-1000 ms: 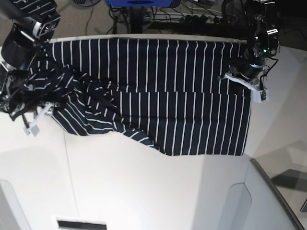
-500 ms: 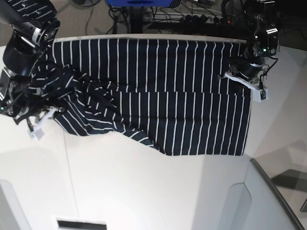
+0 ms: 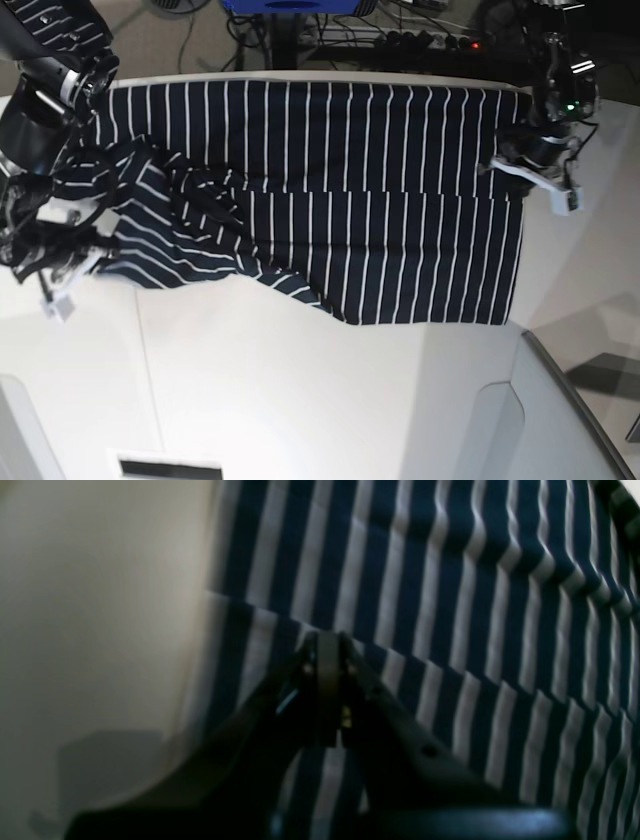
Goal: Layout the t-shirt on the table in an organized manner, then fold the t-shirt properly
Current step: 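Return the left gripper to the shirt corner and regrasp the bunched fabric with the right, then pull the bunched fabric with the right gripper away from the shirt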
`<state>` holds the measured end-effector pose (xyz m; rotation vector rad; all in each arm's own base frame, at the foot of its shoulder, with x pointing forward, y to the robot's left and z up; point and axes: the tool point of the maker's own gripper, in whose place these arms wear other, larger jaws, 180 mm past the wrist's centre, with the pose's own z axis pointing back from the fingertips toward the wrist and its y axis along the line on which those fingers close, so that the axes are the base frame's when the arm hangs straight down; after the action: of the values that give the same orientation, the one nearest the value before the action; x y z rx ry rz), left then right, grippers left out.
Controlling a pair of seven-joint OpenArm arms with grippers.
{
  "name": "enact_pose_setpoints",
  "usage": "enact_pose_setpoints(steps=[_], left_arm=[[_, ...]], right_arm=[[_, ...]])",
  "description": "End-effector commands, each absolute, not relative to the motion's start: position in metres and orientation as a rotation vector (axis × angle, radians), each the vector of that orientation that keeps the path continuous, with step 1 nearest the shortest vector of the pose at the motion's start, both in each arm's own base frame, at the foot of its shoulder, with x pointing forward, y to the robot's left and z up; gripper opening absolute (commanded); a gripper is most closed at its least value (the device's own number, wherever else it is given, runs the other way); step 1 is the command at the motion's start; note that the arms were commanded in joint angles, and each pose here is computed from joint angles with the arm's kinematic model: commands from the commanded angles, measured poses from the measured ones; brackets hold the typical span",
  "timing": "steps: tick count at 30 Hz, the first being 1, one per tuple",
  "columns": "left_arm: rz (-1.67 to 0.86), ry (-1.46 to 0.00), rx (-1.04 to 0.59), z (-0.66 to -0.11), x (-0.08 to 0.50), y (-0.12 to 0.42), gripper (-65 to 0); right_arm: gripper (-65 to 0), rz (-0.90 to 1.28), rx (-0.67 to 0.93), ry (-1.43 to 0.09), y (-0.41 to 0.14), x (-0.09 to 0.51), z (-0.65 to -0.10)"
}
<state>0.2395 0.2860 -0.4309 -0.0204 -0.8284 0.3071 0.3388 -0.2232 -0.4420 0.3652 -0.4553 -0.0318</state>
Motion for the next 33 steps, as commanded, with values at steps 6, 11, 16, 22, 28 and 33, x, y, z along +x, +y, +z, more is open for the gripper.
enact_pose_setpoints(steps=[6, 11, 16, 22, 28, 33], left_arm=[[0.303, -0.869, 0.066, -0.412, 0.243, 0.33, -65.0], [0.309, -0.828, 0.103, -0.421, 0.24, 0.352, -65.0], [0.314, -0.807, 0.127, -0.424, 0.234, 0.365, -65.0], [0.313, -0.802, 0.129, -0.425, 0.232, 0.366, -65.0], [0.313, -0.801, 0.126, -0.425, 0.232, 0.365, -65.0], [0.316, -0.793, 0.128, -0.428, 0.229, 0.366, -65.0]], right_arm=[[-64.8, 0.149, 0.271, -0.576, -0.216, 0.383, -0.388], [-64.8, 0.268, 0.238, -0.622, -0.195, 0.404, -0.365], [-64.8, 0.359, 0.238, -0.694, -0.171, 0.422, -0.35], [-64.8, 0.5, 0.236, -0.756, -0.137, 0.436, -0.338], [-64.8, 0.548, 0.261, -0.744, -0.12, 0.438, -0.346], [-64.8, 0.53, 0.277, -0.704, -0.121, 0.438, -0.358]])
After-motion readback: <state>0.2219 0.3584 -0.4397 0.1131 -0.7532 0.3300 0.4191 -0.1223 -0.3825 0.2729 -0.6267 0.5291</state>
